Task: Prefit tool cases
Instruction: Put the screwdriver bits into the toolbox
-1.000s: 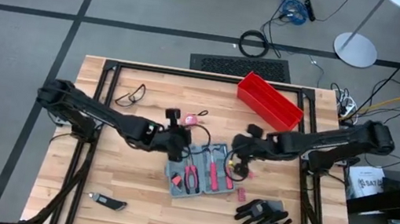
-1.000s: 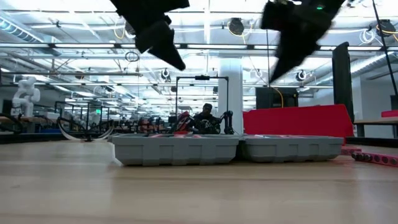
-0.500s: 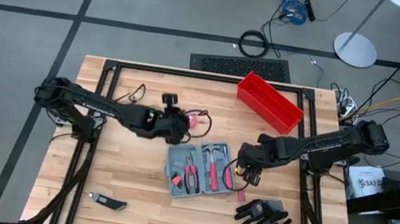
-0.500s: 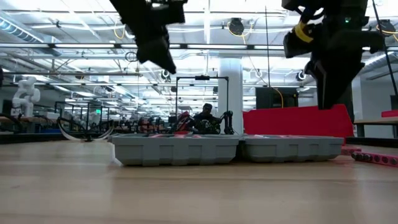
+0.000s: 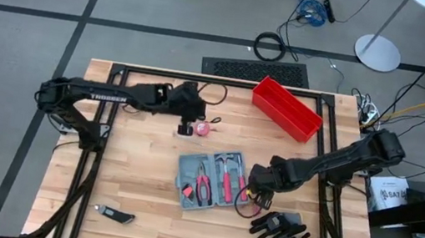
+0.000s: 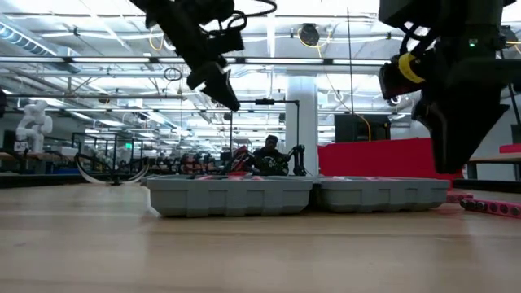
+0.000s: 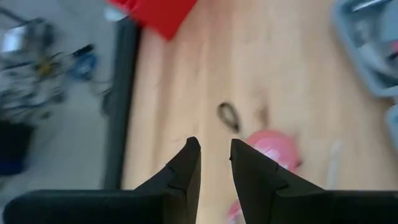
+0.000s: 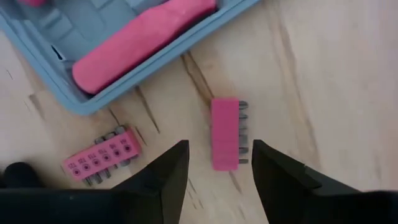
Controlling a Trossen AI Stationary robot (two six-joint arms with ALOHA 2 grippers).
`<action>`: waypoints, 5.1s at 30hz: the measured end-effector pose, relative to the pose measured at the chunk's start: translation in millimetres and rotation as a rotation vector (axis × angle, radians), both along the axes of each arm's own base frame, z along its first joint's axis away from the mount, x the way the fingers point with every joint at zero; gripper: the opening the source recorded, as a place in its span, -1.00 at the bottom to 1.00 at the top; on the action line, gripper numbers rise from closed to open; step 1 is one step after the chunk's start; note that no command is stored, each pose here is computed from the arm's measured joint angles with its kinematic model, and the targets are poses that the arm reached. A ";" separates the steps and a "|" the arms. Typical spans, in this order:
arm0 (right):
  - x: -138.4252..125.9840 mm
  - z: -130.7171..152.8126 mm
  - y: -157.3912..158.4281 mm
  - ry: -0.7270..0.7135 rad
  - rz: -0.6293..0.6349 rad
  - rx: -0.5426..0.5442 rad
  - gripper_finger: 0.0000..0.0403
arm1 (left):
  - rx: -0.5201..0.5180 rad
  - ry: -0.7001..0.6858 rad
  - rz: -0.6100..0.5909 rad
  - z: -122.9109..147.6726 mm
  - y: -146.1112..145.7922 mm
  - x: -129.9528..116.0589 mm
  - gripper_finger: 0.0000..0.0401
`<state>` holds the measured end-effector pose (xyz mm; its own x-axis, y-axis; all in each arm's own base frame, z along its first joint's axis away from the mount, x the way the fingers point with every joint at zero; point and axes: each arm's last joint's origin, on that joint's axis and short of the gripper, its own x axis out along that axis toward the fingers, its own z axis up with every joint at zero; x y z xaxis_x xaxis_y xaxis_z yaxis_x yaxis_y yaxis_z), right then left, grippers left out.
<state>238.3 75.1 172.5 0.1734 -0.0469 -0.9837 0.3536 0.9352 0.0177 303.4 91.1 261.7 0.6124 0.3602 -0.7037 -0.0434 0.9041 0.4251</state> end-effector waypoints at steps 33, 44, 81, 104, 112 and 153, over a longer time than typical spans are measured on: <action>15.6 -50.7 56.6 0.072 -0.567 0.255 -0.44 | -0.005 -0.075 -0.018 -2.9 35.9 -8.4 -0.53; 33.0 -1.6 54.6 -0.099 -0.599 0.215 -0.76 | -0.004 -0.075 0.015 -3.0 46.2 -13.0 -0.53; 176.4 9.5 39.8 0.180 -0.659 0.117 -0.77 | -0.421 0.093 -0.208 -107.0 -22.1 -45.3 -0.53; 180.5 -4.1 35.6 0.200 -0.795 0.115 -0.73 | -0.539 0.084 -0.066 -126.4 -25.9 -34.2 -0.54; 180.8 -4.1 34.1 0.202 -0.795 0.115 -0.24 | -0.546 0.106 -0.070 -135.7 -26.2 -31.2 -0.54; 182.0 1.1 37.3 0.191 -0.698 0.161 -1.00 | -0.573 0.122 -0.064 -147.7 -33.4 -25.3 -0.54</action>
